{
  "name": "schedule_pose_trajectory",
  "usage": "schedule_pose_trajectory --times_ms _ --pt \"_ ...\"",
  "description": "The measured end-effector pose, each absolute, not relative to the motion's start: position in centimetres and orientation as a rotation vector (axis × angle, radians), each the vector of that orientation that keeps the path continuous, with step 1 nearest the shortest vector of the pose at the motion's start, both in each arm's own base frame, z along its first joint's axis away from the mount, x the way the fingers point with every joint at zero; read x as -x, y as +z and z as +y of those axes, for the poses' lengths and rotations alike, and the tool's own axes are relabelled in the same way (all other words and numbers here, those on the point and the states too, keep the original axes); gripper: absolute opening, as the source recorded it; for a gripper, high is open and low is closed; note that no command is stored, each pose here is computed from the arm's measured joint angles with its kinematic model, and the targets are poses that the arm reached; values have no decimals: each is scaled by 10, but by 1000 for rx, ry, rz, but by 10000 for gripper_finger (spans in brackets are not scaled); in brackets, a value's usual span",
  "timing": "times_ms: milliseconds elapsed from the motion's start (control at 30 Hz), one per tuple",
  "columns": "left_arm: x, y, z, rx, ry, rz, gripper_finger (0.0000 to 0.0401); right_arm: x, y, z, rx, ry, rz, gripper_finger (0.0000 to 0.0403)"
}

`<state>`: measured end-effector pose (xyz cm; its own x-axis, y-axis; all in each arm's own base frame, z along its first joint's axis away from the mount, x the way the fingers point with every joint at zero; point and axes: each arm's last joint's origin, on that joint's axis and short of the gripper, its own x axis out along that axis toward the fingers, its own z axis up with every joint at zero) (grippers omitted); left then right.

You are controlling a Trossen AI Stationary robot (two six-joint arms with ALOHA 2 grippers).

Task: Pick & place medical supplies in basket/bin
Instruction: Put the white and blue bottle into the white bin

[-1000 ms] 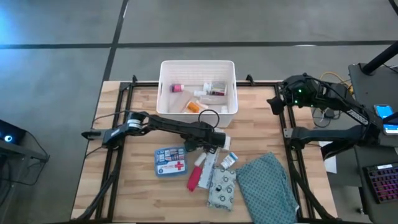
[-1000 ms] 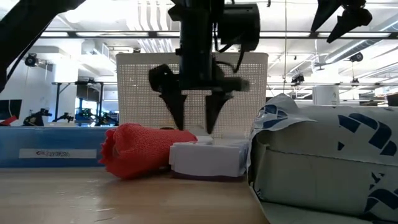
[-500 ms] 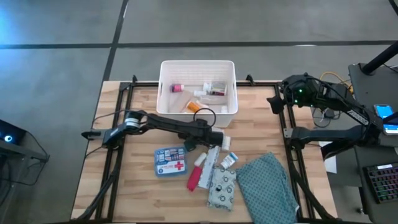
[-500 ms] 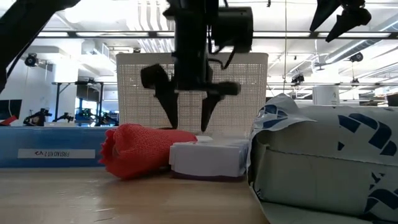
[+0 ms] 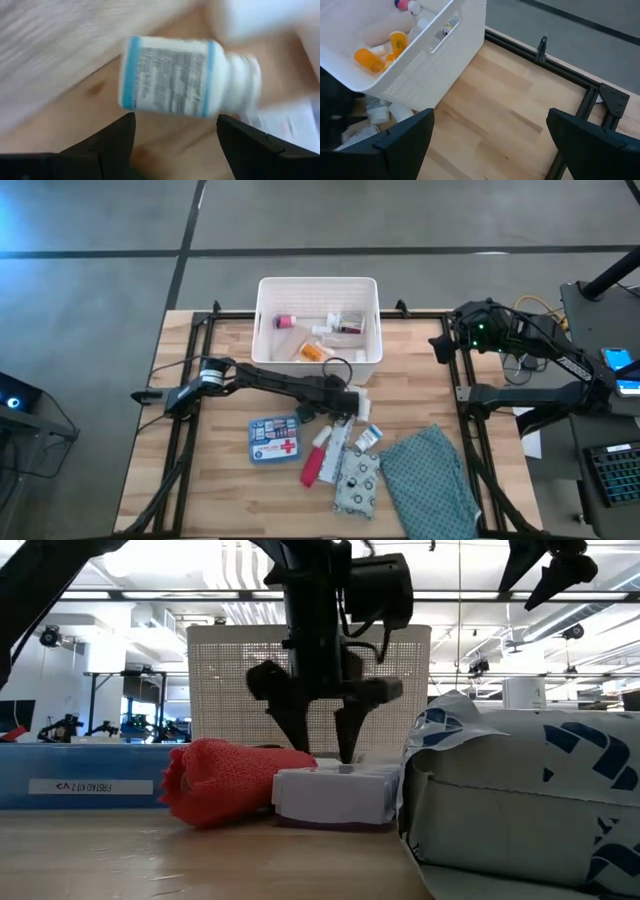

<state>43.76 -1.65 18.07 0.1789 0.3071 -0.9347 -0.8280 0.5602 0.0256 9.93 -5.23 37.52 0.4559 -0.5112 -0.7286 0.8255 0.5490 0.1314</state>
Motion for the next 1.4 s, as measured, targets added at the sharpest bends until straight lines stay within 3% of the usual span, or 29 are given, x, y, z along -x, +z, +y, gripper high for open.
schedule_pose_trajectory --times_ms 233,400,567,900,1400 --pt "-434 201 -59 -186 277 1293 258 -99 375 -52 -520 -874 699 373" --pt "-432 201 -52 -597 172 1333 258 -100 374 -52 -547 -885 688 373" --pt "-438 196 -15 -571 158 1330 258 -100 371 -53 -573 -899 685 373" --pt "-443 200 7 -681 -123 1286 258 -102 358 -53 -626 -929 709 373" --pt "-430 161 -12 -528 -75 1350 257 -101 344 -53 -668 -954 728 373"
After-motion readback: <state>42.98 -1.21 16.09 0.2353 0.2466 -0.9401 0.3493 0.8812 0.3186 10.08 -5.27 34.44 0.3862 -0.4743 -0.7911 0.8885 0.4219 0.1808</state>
